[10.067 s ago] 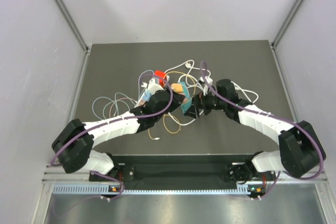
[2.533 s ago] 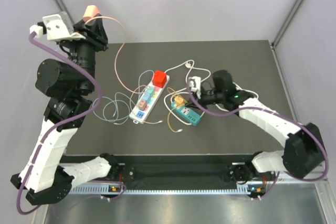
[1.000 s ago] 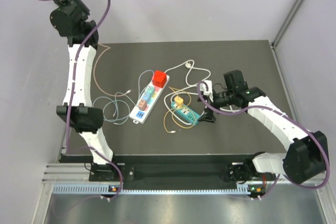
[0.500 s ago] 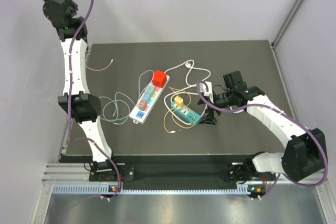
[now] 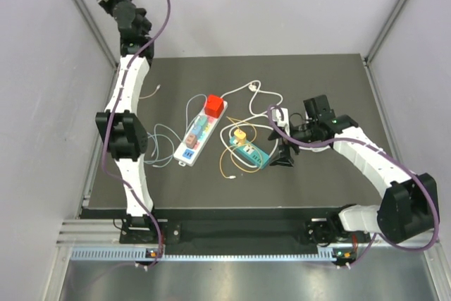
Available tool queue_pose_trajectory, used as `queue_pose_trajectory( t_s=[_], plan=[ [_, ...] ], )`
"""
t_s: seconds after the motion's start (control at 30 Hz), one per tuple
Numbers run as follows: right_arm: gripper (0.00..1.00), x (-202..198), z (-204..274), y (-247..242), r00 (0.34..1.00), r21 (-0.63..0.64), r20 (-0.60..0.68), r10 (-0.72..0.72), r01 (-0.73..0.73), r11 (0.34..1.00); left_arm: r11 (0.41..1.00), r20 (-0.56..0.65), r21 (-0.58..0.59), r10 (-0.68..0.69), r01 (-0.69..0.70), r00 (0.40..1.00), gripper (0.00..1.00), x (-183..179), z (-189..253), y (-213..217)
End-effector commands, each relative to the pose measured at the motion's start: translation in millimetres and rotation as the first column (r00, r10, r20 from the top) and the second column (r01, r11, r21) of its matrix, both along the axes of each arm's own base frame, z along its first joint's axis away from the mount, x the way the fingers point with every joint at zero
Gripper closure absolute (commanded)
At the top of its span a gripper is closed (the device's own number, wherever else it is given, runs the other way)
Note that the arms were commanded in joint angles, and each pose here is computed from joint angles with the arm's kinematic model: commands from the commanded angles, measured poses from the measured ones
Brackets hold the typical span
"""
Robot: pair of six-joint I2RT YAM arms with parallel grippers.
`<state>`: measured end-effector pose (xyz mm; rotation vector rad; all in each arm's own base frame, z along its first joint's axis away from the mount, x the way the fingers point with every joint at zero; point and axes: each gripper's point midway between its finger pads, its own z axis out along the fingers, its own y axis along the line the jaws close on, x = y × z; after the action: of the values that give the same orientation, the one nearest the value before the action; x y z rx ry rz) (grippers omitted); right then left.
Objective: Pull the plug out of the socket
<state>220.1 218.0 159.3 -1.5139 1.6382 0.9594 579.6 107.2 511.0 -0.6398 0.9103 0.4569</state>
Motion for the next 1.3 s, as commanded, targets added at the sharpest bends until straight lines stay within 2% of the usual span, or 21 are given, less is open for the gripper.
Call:
queue_pose_trajectory(
  t_s=[0.0, 0.17, 0.33, 0.57, 0.7, 0.8, 0.93, 1.0, 1.03, 1.1, 1.17, 1.2, 1.27],
  plan=[
    [0.00, 5.8, 33.6, 2.7, 0.996, 0.079, 0.089, 0.029, -0.036, 0.996, 1.000, 0.090, -0.005, -0.016, 0.017, 0.996, 1.00, -26.2, 39.5, -14.6],
    [0.00, 5.5, 39.1, 0.3, 0.995, 0.095, 0.095, 0.028, -0.037, 0.995, 0.997, -0.057, -0.072, -0.006, 0.002, 0.998, 1.00, -21.4, 14.4, -17.5],
    [0.00, 4.9, 43.3, -2.5, 0.996, 0.110, 0.091, 0.021, -0.031, 0.993, 0.997, -0.207, -0.044, 0.059, -0.070, 0.977, 1.00, -10.3, -21.1, -31.5],
    [0.00, 6.8, 47.6, -7.2, 0.996, 0.127, 0.093, 0.006, -0.018, 0.992, 0.986, -0.395, 0.050, 0.165, -0.159, 0.904, 1.00, -1.1, -65.0, -40.3],
    [0.00, 6.9, 47.5, -8.4, 0.996, 0.130, 0.086, 0.007, -0.018, 0.991, 0.980, -0.469, 0.058, 0.195, -0.190, 0.861, 1.00, 0.4, -93.2, -37.7],
    [0.00, 7.1, 47.8, -9.3, 0.997, 0.131, 0.082, 0.005, -0.016, 0.991, 0.978, -0.562, 0.060, 0.199, -0.200, 0.803, 0.99, 4.1, -138.4, -37.6],
    [0.00, 7.3, 49.4, -10.5, 0.996, 0.135, 0.086, 0.002, -0.014, 0.991, 0.988, -0.622, 0.005, 0.122, -0.152, 0.773, 1.00, 8.3, -187.7, -39.4],
    [0.00, 7.8, 49.8, -11.2, 0.996, 0.135, 0.084, -0.002, -0.010, 0.991, 0.993, -0.672, -0.056, 0.042, -0.108, 0.740, 0.98, 14.6, -221.9, -38.9],
    [0.00, 8.3, 50.2, -11.0, 0.996, 0.137, 0.086, -0.001, -0.011, 0.991, 0.990, -0.667, -0.112, -0.007, -0.091, 0.745, 0.96, 18.7, -236.1, -41.1],
    [0.00, 8.4, 49.6, -11.4, 0.996, 0.135, 0.084, -0.001, -0.010, 0.991, 0.987, -0.721, -0.155, -0.083, -0.044, 0.688, 0.94, 23.5, -270.7, -45.4],
    [0.00, 8.7, 48.5, -12.2, 0.997, 0.134, 0.081, -0.003, -0.007, 0.991, 0.974, -0.716, -0.224, -0.141, -0.034, 0.684, 0.91, 26.0, -292.0, -42.7],
    [0.00, 9.3, 48.1, -12.5, 0.997, 0.134, 0.081, -0.004, -0.006, 0.991, 0.966, -0.739, -0.257, -0.180, -0.025, 0.649, 0.90, 24.9, -312.7, -40.8],
    [0.00, 9.7, 48.7, -12.8, 0.997, 0.134, 0.081, -0.007, -0.004, 0.991, 0.948, -0.731, -0.316, -0.232, -0.018, 0.642, 0.86, 25.6, -331.2, -41.1]
  ],
)
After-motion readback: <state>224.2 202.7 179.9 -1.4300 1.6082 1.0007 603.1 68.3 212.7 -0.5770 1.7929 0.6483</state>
